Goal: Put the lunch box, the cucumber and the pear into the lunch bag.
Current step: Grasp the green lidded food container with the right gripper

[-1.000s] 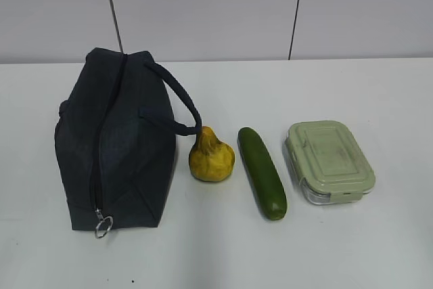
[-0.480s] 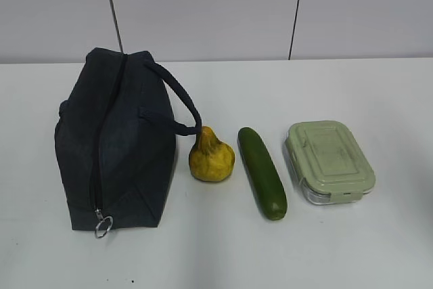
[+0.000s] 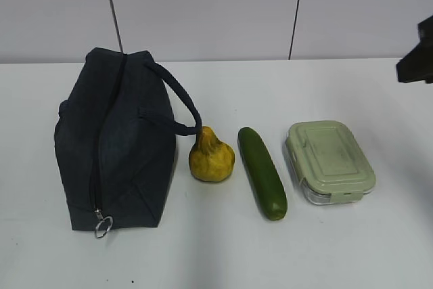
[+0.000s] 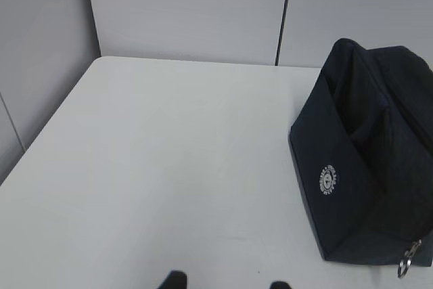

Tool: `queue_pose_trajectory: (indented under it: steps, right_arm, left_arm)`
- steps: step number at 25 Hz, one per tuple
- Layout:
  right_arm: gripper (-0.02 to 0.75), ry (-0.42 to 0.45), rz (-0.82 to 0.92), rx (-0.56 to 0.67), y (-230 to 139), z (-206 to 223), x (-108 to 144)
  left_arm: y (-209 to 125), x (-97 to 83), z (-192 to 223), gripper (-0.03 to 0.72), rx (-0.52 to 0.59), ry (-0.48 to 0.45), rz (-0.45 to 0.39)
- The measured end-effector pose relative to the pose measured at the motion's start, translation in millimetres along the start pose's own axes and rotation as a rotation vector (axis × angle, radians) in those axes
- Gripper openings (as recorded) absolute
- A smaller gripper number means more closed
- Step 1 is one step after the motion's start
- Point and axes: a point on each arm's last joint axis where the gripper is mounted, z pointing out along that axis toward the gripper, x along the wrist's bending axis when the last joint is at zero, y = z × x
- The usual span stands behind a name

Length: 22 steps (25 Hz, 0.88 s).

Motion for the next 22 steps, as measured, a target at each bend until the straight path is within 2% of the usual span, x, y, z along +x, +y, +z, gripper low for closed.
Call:
queue_pose_trajectory:
  steps: [5, 8, 15, 18, 22]
  right_arm:
    - [0.298, 0.156, -0.051, 0.105, 16.5, 40.1, -3.2]
    - [0.276, 0.268, -0.021, 0.088, 22.0, 56.8, -13.8]
    - [0.244, 0.501, 0.124, -0.006, 26.7, 78.0, -63.3]
    - [0.241, 0.534, 0.132, -0.001, 21.9, 83.8, -79.2]
    - [0.24, 0.495, 0.079, 0.051, 15.0, 87.6, -87.9]
  left_arm:
    - [0.0, 0.0, 0.0, 0.238, 0.0, 0.0, 0.0]
    - [0.0, 0.0, 0.0, 0.238, 0.0, 0.0, 0.0]
    - [0.0, 0.0, 0.0, 0.238, 0.0, 0.0, 0.0]
    - [0.0, 0.0, 0.0, 0.238, 0.0, 0.0, 0.0]
    - [0.0, 0.0, 0.0, 0.238, 0.0, 0.0, 0.0]
